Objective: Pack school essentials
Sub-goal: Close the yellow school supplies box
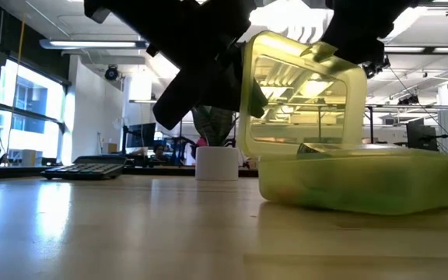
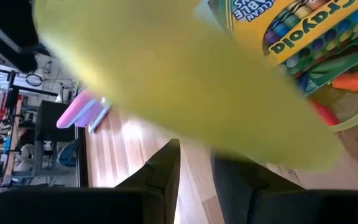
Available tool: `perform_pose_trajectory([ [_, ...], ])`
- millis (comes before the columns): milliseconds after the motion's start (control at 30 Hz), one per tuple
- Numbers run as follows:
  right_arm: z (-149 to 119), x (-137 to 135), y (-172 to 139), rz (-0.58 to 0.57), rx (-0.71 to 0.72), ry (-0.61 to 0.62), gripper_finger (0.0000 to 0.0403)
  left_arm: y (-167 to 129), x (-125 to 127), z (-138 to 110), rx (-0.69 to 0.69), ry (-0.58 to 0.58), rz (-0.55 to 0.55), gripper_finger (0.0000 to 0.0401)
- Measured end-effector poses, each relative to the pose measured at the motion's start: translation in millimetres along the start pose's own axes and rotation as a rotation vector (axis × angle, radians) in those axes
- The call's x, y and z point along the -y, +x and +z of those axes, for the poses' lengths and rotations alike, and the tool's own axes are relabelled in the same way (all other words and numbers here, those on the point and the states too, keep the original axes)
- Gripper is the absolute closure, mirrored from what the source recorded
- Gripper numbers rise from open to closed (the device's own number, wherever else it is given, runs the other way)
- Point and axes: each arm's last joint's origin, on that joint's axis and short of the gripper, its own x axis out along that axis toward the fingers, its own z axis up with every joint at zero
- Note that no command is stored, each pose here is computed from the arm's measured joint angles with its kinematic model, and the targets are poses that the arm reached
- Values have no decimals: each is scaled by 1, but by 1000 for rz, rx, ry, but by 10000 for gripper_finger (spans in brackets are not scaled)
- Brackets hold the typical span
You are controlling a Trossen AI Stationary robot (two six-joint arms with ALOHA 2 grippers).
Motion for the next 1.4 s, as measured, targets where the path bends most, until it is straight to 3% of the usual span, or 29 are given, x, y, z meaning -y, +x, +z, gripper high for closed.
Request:
perform_pose_trajectory([
  [633,-24,-16,-18,69,-88,5,179,0,0,-1,-27,-29,21,321],
  [933,-45,-23,-26,38,-155,40,179,0,1,-3,-44,-243,29,321],
  [1100,-59,-32,-17,-7,-199,30,179,0,-3,3,27,-411,32,321],
  [1267,-72,-40,-4,-53,-234,14,179,-2,-4,12,163,-558,-75,321],
  [1400,-82,-45,4,-84,-259,3,179,-3,-4,19,286,-643,-222,321],
])
